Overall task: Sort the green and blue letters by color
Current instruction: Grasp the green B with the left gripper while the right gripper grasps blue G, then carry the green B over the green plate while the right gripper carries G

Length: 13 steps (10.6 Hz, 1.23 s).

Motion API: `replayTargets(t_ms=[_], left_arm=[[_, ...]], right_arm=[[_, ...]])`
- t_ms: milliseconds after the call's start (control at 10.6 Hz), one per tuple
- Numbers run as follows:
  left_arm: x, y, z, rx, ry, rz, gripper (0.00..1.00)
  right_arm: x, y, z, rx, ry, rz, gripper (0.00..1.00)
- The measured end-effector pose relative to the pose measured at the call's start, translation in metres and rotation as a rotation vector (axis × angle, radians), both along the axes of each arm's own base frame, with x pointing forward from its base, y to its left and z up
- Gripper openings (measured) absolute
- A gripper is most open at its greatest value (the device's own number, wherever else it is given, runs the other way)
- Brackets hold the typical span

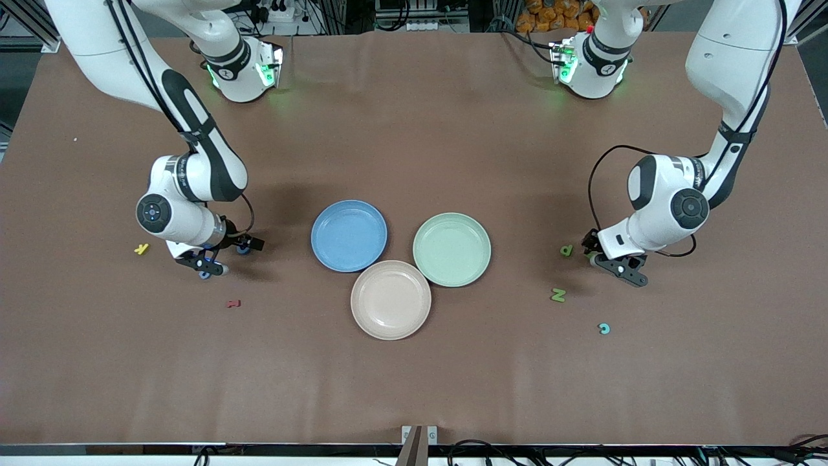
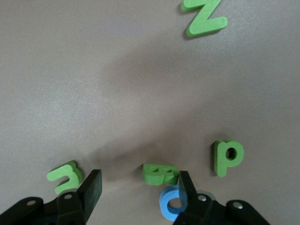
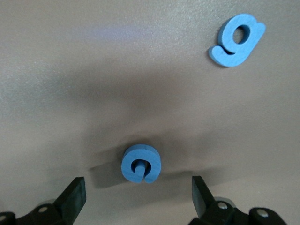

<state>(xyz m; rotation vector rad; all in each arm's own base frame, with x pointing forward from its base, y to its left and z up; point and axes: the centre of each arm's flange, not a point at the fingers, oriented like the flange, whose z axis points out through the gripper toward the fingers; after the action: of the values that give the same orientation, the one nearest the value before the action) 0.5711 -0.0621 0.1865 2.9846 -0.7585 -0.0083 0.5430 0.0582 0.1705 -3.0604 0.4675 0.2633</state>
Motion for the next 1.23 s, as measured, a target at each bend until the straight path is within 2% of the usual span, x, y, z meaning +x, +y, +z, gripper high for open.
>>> replayTargets(t_ms=[284, 378, 473, 567, 662, 756, 851, 945, 1229], left_arm=[[-0.001, -0.005, -0.001, 0.000, 0.000, -0.008, 0.67], [-0.001, -0.005, -0.001, 0.000, 0.002, 0.000, 0.66], [-0.001, -0.007, -0.003, 0.000, 0.006, 0.012, 0.56], [-0.002, -0.008, -0.004, 0.000, 0.007, 0.013, 0.55], [-0.002, -0.010, -0.004, 0.000, 0.007, 0.017, 0.48], [-0.001, -0.011, -0.003, 0.000, 0.006, 0.020, 0.35], [-0.001, -0.012, -0.003, 0.000, 0.004, 0.022, 0.35], [0.001, -0.012, -0.002, 0.000, 0.001, 0.034, 0.35], [0.017, -0.020, 0.022, -0.010, -0.052, 0.050, 0.35]], right_arm=[[0.005, 0.000, 0.003, 0.001, -0.012, -0.001, 1.00], [0.008, 0.000, 0.005, 0.001, -0.018, -0.002, 0.96], [0.010, -0.001, 0.006, 0.001, -0.021, -0.003, 0.94], [0.011, -0.002, 0.005, 0.001, -0.025, -0.004, 0.85], [0.011, -0.002, 0.004, 0.000, -0.028, -0.005, 0.70], [0.011, -0.002, 0.001, 0.000, -0.032, -0.005, 0.55], [0.012, -0.001, 0.002, 0.000, -0.036, -0.004, 0.41], [0.012, -0.002, 0.004, 0.000, -0.039, -0.004, 0.35], [0.012, -0.002, 0.004, 0.000, -0.038, -0.003, 0.35]])
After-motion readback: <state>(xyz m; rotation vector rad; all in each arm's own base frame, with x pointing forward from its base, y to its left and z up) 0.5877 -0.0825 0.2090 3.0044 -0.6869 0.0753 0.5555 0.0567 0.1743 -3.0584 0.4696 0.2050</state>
